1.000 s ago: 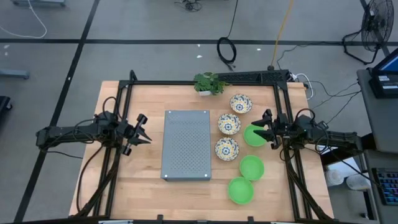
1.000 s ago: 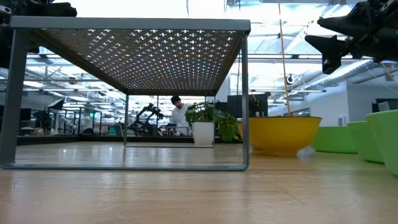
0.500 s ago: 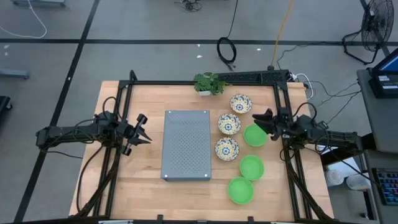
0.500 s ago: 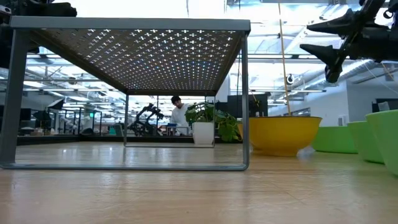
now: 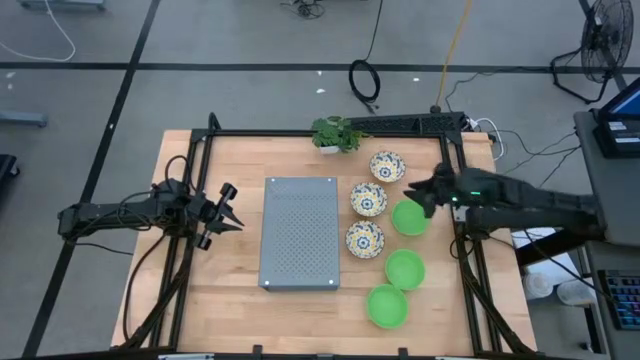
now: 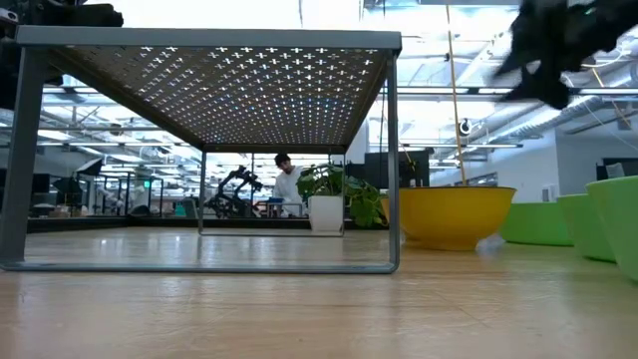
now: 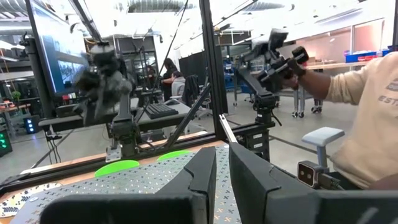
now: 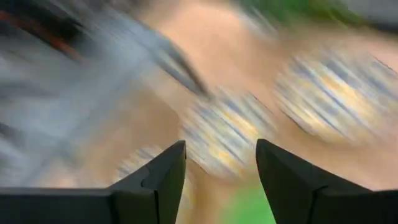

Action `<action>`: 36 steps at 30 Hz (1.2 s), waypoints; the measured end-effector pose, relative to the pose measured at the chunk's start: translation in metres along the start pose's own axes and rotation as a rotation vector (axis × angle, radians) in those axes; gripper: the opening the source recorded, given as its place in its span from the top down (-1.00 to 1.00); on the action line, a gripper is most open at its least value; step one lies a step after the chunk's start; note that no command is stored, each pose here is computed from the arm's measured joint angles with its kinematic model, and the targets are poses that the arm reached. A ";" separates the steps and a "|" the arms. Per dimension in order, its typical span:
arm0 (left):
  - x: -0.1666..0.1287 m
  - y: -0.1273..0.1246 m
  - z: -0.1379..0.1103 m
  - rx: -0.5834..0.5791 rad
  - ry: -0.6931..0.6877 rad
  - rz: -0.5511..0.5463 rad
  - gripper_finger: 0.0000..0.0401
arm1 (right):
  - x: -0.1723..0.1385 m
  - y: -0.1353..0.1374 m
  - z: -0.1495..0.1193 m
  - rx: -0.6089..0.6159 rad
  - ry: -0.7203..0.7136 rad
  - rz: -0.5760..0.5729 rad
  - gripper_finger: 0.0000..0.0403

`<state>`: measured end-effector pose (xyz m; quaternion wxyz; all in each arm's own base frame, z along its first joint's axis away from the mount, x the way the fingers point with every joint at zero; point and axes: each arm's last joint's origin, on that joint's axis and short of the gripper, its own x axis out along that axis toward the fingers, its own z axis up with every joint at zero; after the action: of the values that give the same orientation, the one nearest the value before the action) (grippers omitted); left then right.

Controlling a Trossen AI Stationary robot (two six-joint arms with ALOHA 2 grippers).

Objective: Pick & Place Mini bowls
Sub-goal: Put the top green bowl on the shelf

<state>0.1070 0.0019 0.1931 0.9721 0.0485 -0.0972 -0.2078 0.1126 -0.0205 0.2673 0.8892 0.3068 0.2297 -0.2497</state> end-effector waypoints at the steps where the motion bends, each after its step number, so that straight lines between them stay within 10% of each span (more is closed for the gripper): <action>1: 0.000 0.000 0.000 -0.001 0.001 0.000 0.74 | -0.001 0.005 0.007 -0.001 0.080 -0.084 0.09; 7: 0.000 0.000 0.000 -0.001 0.000 0.000 0.74 | 0.017 0.016 0.016 -0.031 0.593 -0.527 0.09; 12: 0.000 0.000 0.000 -0.001 0.000 0.000 0.74 | 0.045 0.016 0.003 -0.004 0.763 -0.595 0.09; 36: 0.000 0.000 0.000 -0.001 0.000 0.000 0.74 | 0.078 -0.027 -0.057 0.050 0.720 -0.656 0.09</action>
<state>0.1070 0.0019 0.1931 0.9721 0.0482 -0.0970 -0.2078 0.1426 -0.0247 0.1716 0.6201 0.3063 0.6012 -0.4002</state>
